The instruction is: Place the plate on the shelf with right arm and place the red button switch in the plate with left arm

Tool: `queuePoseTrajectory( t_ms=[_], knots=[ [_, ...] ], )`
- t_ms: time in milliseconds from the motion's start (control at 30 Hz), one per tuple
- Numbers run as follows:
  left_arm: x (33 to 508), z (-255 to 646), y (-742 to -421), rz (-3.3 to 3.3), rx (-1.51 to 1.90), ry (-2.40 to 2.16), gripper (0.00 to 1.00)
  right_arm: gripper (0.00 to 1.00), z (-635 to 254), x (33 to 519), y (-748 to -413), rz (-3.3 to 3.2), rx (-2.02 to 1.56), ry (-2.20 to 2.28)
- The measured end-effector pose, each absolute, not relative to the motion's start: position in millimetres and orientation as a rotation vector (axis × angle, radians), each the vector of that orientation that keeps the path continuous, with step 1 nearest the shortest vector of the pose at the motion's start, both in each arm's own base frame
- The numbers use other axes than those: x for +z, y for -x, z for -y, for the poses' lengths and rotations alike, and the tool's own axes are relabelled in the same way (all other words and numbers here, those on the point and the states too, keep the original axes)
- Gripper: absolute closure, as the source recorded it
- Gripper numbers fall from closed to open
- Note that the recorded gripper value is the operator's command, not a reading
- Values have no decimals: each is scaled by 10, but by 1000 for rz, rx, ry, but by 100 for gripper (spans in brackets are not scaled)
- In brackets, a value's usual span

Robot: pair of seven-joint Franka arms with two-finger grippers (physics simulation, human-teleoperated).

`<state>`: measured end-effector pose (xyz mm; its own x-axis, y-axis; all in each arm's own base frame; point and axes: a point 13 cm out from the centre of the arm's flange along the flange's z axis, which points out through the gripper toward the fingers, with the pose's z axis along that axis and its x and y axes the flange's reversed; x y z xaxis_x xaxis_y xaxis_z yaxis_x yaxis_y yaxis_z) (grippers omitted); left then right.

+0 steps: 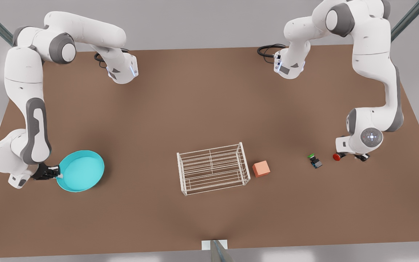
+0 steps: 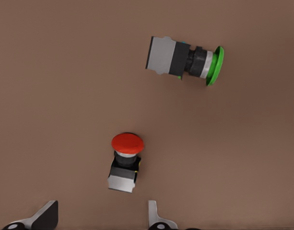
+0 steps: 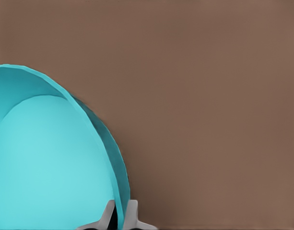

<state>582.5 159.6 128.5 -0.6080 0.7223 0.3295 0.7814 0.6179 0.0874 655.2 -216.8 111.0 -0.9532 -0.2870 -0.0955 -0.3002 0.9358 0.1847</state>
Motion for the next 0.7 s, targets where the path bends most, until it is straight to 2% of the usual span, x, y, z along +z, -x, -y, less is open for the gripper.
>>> queuePoseTrajectory(
  t_ms=[200, 400, 567, 700],
  knots=[
    [1125, -1682, -5772, 2572, -318, 1277, 6, 88, 1740, 2337, -6667, -2956, 221, 675],
    [934, -1744, -5755, 2542, -312, 1322, 6, 88, 286, 3216, -6653, -2906, 183, 961],
    [739, -1832, -5707, 2526, -293, 1332, 6, 87, -946, 3471, -6493, -2912, 218, 1043],
    [656, -1872, -5683, 2519, -285, 1342, 7, 87, -1857, 3564, -6589, -2913, 249, 1004]
  ],
)
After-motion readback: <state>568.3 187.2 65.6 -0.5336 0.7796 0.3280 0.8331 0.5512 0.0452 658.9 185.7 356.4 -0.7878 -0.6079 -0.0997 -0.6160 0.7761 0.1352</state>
